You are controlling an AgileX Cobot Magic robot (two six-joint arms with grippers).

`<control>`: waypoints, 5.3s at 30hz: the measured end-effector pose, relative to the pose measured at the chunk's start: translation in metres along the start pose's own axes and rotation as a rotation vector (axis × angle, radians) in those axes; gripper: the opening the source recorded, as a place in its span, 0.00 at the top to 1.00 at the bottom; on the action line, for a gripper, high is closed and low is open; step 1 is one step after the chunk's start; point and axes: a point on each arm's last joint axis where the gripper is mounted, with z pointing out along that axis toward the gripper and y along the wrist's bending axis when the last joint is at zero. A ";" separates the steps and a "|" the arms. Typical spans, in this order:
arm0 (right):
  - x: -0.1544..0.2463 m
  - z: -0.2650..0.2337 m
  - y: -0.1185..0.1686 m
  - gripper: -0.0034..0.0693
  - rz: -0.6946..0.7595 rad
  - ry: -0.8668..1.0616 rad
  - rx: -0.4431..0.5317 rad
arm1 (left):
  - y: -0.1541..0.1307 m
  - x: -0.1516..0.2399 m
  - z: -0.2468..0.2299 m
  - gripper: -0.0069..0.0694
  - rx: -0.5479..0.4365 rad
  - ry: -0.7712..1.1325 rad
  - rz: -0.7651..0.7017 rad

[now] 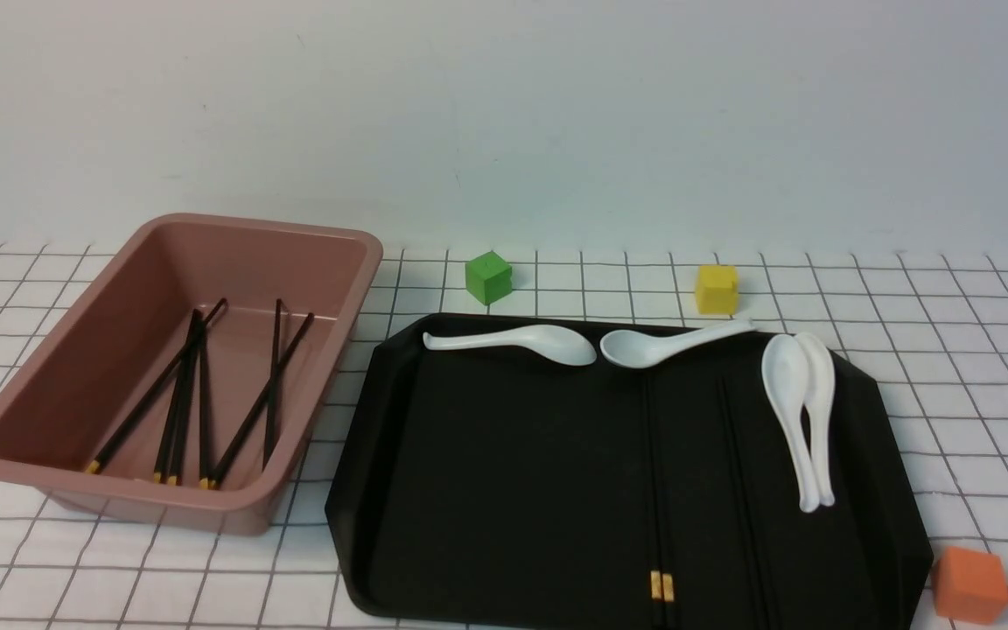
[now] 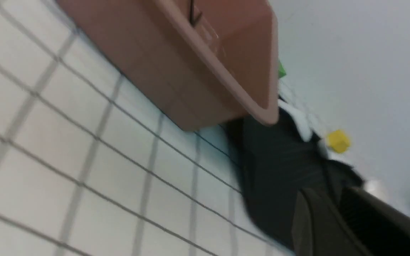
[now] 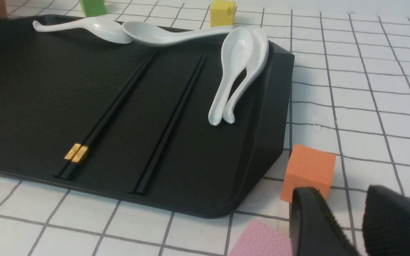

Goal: On white black tablecloth take chopsticks from black tray and put them in box.

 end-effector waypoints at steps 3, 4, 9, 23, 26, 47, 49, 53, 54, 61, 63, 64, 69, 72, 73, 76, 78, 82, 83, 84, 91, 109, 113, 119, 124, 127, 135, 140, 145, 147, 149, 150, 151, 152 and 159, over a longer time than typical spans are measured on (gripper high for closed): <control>0.000 0.000 0.000 0.62 0.000 0.000 0.000 | 0.004 -0.002 0.000 0.75 -0.052 -0.017 0.277; 0.000 0.000 0.000 0.62 0.000 0.000 0.000 | 0.005 -0.003 0.000 0.75 -0.065 -0.020 0.337; 0.000 0.000 0.001 0.62 0.032 -0.002 -0.008 | 0.007 -0.004 0.000 0.74 -0.089 -0.025 0.436; -0.019 -0.002 0.007 0.63 0.697 -0.194 -0.161 | 0.008 -0.004 0.000 0.73 -0.093 -0.025 0.450; -0.029 -0.006 0.008 0.70 0.655 -0.225 -0.166 | 0.008 -0.004 0.000 0.73 -0.096 -0.018 0.450; -0.136 0.081 0.045 0.94 0.214 0.671 -0.271 | 0.011 0.001 -0.001 0.72 -0.121 0.036 0.448; -0.133 0.102 0.059 0.91 0.177 0.766 -0.321 | 0.011 0.001 -0.001 0.71 -0.121 0.036 0.448; -0.123 0.140 0.093 0.80 0.115 0.897 -0.383 | 0.011 0.001 -0.001 0.71 -0.121 0.036 0.448; -0.122 0.150 0.104 0.75 0.101 0.915 -0.391 | 0.011 0.001 -0.001 0.71 -0.121 0.036 0.448; -0.099 0.206 0.140 0.48 0.116 1.008 -0.214 | 0.011 0.001 -0.001 0.70 -0.121 0.036 0.448; -0.095 0.216 0.143 0.46 0.124 1.014 -0.167 | 0.011 0.001 -0.001 0.70 -0.121 0.036 0.448; -0.090 0.226 0.145 0.44 0.129 1.012 -0.121 | 0.011 0.001 -0.001 0.69 -0.121 0.036 0.448; -0.075 0.254 0.149 0.44 0.158 1.004 -0.025 | 0.011 0.001 -0.001 0.69 -0.121 0.036 0.448; -0.061 0.268 0.152 0.44 0.167 1.021 -0.006 | 0.011 0.001 -0.001 0.68 -0.121 0.036 0.448; -0.056 0.271 0.153 0.45 0.166 1.031 0.000 | 0.011 0.001 -0.001 0.68 -0.121 0.036 0.448; -0.048 0.277 0.153 0.51 0.156 1.055 0.015 | 0.011 0.001 -0.001 0.67 -0.121 0.037 0.447; -0.047 0.278 0.153 0.60 0.132 1.067 0.016 | 0.011 0.001 -0.001 0.67 -0.121 0.037 0.447; -0.047 0.276 0.152 0.78 0.075 1.084 -0.008 | 0.011 0.001 -0.001 0.67 -0.121 0.037 0.447; -0.048 0.276 0.152 0.77 0.067 1.085 -0.012 | 0.011 0.001 -0.001 0.67 -0.121 0.037 0.447; -0.049 0.275 0.152 0.77 0.067 1.084 -0.012 | 0.011 0.001 -0.001 0.67 -0.121 0.037 0.447; -0.110 0.239 0.152 0.77 0.104 1.120 -0.027 | 0.011 0.001 -0.001 0.66 -0.121 0.037 0.447; -0.173 0.312 0.347 0.70 0.068 0.529 -0.714 | 0.011 0.001 -0.001 0.63 -0.121 0.037 0.447; -0.159 0.324 0.356 0.56 0.052 0.554 -0.721 | 0.011 0.001 -0.001 0.63 -0.121 0.037 0.447; -0.189 0.303 0.326 0.64 -0.096 0.747 -0.704 | 0.011 0.001 -0.001 0.62 -0.121 0.037 0.447; -0.278 0.249 0.260 0.95 -0.243 0.684 -0.603 | 0.011 0.001 -0.001 0.62 -0.121 0.037 0.447; -0.332 0.199 0.217 0.97 -0.267 0.528 -0.518 | 0.011 0.001 -0.001 0.62 -0.121 0.037 0.447; -0.346 0.066 0.132 0.97 -0.308 0.419 -0.412 | 0.011 0.001 -0.001 0.61 -0.121 0.037 0.448; -0.270 0.013 0.091 0.96 -0.229 0.166 -0.457 | 0.011 0.001 -0.001 0.61 -0.121 0.037 0.448; -0.187 -0.002 0.068 0.96 -0.074 -0.120 -0.516 | 0.011 0.001 -0.001 0.60 -0.121 0.037 0.448; -0.168 -0.007 0.062 0.96 -0.038 -0.152 -0.524 | 0.011 0.001 -0.001 0.60 -0.121 0.037 0.448; -0.161 -0.008 0.060 0.96 -0.030 -0.159 -0.525 | 0.011 0.001 -0.001 0.60 -0.121 0.037 0.448; -0.159 -0.009 0.059 0.96 -0.031 -0.158 -0.525 | 0.011 0.001 -0.001 0.60 -0.121 0.037 0.448; -0.159 -0.009 0.059 0.96 -0.032 -0.158 -0.525 | 0.011 0.001 -0.001 0.60 -0.121 0.037 0.448; -0.158 -0.009 0.059 0.95 -0.035 -0.159 -0.524 | 0.011 0.001 -0.001 0.60 -0.121 0.037 0.448; -0.154 -0.008 0.059 0.95 -0.049 -0.132 -0.521 | 0.011 0.001 -0.001 0.60 -0.121 0.037 0.448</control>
